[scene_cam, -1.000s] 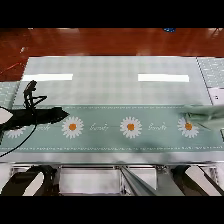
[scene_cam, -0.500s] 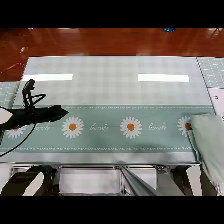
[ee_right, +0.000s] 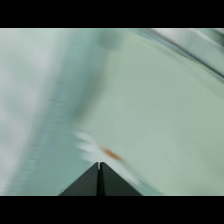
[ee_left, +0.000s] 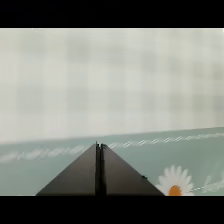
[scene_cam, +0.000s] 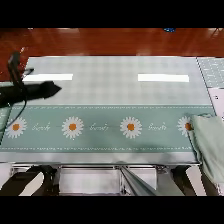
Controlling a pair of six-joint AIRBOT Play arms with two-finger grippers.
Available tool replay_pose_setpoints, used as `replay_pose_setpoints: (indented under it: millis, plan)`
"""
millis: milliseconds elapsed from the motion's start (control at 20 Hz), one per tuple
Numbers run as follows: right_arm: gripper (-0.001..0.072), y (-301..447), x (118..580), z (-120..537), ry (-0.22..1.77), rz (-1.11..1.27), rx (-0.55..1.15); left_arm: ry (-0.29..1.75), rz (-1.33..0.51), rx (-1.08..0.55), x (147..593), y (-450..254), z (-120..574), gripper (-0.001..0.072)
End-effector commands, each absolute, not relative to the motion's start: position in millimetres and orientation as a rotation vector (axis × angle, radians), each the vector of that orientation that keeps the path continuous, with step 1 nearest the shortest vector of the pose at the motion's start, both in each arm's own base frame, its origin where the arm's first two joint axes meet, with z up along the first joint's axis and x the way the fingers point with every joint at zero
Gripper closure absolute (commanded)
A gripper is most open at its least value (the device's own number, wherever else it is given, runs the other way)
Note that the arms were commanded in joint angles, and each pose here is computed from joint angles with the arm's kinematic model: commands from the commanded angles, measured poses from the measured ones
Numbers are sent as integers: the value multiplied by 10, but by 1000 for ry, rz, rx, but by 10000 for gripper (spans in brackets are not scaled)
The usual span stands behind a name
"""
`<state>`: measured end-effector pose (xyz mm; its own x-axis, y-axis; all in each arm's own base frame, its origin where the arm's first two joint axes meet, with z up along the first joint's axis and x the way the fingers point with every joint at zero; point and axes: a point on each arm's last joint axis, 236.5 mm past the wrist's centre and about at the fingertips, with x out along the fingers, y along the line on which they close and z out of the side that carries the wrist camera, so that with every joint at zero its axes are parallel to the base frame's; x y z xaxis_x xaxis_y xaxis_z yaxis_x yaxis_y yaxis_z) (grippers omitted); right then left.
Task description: Fold the shirts.
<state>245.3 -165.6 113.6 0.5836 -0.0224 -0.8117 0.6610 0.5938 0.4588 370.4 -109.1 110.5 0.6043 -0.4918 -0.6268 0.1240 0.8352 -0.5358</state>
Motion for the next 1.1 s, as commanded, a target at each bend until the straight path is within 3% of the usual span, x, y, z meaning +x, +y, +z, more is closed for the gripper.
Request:
replay_pose_setpoints:
  millis: [0,100,200,350,450,550,1050]
  plan:
    - [688,-718,3729,1845,644,15,705,775,-513,-396,4052,-1445,1914,683]
    - [689,188,4120,1880,717,209,495,740,-601,-371,4144,-1827,2252,683]
    - [688,801,4329,1584,843,256,247,757,-645,-270,4171,-2149,2197,683]
    - [689,869,4382,816,1068,120,-14,1007,-345,-63,4238,-1721,1203,683]
    - [690,781,4203,353,1256,99,-63,1171,-160,-93,4171,-1378,682,682]
    - [689,715,4113,139,1348,82,-65,1226,-140,-129,4170,-1364,500,682]
    - [688,672,4132,131,1344,70,-78,1258,-155,-93,4124,-1358,424,682]
